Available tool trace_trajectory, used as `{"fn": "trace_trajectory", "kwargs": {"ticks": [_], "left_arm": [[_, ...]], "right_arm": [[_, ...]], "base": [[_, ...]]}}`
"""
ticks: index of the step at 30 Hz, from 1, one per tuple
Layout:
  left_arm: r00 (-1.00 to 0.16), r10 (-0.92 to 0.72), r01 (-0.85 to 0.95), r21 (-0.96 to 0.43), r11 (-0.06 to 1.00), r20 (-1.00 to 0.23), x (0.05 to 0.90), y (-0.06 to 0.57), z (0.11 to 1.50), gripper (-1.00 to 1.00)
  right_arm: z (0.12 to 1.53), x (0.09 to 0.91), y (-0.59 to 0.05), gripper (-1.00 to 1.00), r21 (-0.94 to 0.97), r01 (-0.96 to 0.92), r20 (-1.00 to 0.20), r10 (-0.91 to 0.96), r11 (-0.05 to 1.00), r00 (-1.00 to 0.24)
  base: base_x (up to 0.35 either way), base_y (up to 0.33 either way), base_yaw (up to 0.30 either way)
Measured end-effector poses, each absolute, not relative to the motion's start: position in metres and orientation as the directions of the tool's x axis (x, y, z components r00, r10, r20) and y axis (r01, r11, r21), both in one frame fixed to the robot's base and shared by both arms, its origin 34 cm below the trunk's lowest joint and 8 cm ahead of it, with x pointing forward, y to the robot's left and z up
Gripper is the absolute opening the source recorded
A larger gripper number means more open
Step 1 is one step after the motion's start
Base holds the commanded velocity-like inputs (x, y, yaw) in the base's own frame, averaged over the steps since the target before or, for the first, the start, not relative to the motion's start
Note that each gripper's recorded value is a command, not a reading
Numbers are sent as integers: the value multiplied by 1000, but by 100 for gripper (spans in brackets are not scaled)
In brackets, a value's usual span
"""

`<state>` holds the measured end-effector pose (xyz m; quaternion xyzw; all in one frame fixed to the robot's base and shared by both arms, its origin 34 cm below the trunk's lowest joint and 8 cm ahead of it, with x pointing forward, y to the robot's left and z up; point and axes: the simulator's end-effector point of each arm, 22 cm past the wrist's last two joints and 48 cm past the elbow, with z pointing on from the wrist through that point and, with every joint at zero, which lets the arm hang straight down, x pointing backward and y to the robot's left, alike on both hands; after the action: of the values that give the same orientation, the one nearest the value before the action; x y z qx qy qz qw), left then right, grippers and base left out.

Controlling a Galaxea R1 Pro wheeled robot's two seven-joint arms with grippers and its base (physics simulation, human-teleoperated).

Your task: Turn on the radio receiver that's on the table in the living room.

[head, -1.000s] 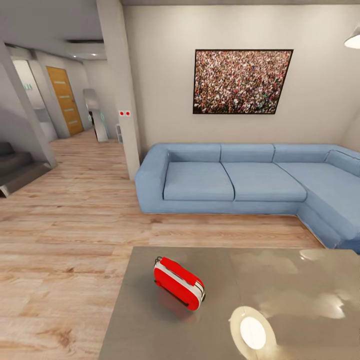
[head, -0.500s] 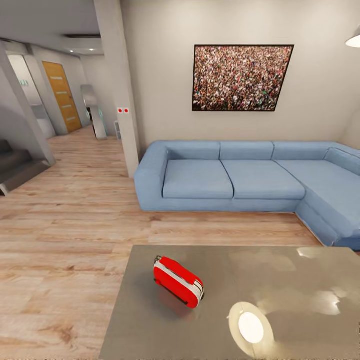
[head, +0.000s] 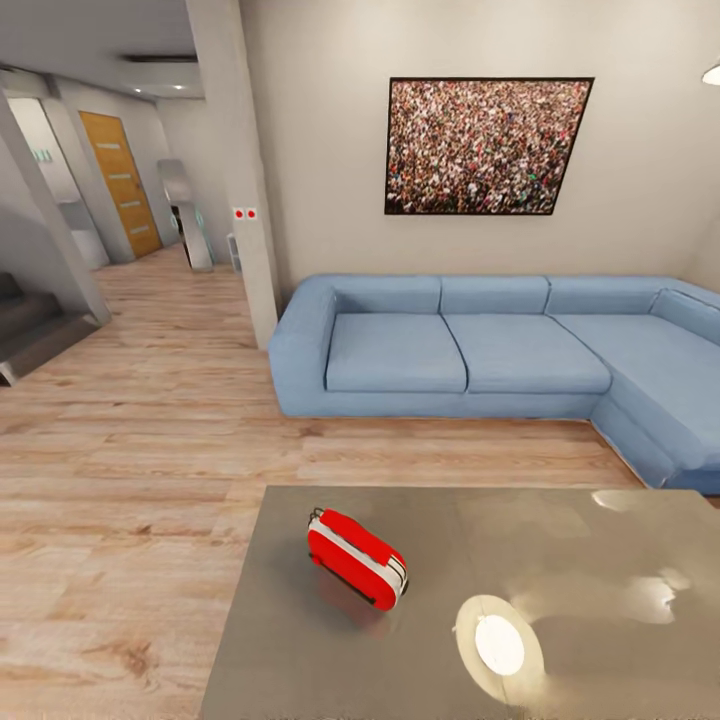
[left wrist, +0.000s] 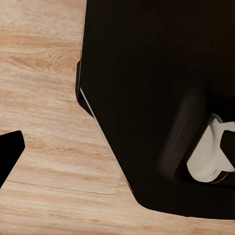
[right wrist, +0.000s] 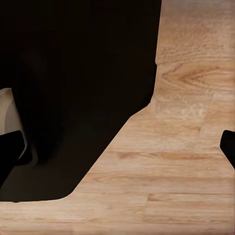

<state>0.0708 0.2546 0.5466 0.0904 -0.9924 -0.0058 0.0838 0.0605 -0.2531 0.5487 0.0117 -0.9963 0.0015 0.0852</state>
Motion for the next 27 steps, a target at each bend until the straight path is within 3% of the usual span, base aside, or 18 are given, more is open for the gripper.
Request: {"fn": "trace_trajectory", "kwargs": {"ticks": [27], "left_arm": [[-961,-181,-177,37,983,207,54,255,550,100]], "right_arm": [[552,44,-253,100,0,-23,212,-23,1000,-977]], "base": [[0,0,0]]}}
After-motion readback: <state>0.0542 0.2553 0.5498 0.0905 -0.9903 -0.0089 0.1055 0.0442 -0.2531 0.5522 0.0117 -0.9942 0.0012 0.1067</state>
